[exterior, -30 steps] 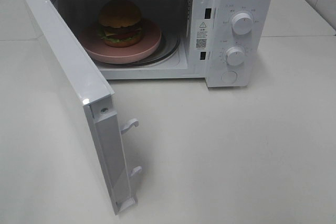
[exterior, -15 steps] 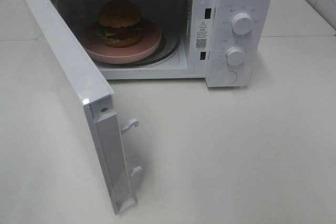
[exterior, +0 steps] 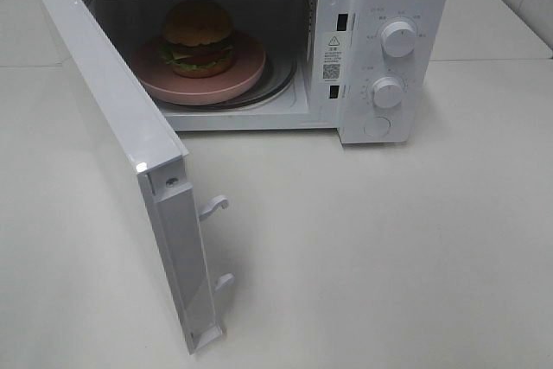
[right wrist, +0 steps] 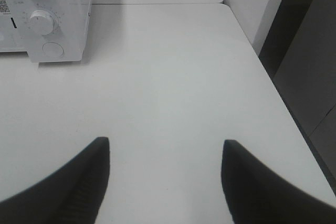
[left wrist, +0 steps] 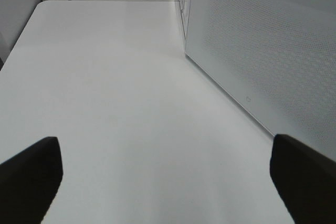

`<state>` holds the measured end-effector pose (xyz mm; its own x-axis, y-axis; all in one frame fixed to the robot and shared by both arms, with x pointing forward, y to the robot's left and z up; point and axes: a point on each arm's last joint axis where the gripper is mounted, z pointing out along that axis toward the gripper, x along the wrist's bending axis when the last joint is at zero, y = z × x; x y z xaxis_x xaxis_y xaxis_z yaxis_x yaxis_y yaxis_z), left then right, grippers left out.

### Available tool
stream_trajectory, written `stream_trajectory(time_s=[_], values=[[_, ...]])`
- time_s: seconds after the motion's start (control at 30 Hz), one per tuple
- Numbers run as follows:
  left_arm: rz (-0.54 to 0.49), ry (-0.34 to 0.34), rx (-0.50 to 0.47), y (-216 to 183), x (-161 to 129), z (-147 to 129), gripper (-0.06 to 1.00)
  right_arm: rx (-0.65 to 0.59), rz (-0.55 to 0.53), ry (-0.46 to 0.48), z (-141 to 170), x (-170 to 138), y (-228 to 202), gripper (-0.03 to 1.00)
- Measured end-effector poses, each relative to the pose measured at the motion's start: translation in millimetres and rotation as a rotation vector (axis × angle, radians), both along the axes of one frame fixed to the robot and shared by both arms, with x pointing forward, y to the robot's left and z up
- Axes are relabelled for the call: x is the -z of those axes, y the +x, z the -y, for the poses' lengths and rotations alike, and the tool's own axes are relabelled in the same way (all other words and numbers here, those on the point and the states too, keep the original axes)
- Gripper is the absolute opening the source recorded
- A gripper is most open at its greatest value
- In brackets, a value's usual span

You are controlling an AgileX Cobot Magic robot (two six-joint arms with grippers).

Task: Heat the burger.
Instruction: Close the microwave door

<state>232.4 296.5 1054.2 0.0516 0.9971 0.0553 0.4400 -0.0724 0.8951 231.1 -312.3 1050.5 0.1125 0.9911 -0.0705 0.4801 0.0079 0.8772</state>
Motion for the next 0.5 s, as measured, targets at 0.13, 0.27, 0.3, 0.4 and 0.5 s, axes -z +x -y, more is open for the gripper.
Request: stream_trajectory(time_s=[0.13,0.27,0.3,0.4,0.5], values=[[0.000,0.000,0.000,0.0,0.0,0.0,1.00,0.000,0.000,0.000,0.0,0.0,0.0,0.60],[0.000,0.000,0.000,0.0,0.0,0.0,1.00,0.000,0.000,0.000,0.0,0.0,0.0,0.60],[0.000,0.000,0.000,0.0,0.0,0.0,1.00,0.000,0.000,0.000,0.0,0.0,0.0,0.60],[0.000,0.000,0.000,0.0,0.0,0.0,1.00,0.000,0.000,0.000,0.0,0.0,0.0,0.60],[0.000,0.000,0.000,0.0,0.0,0.0,1.00,0.000,0.000,0.000,0.0,0.0,0.0,0.60]])
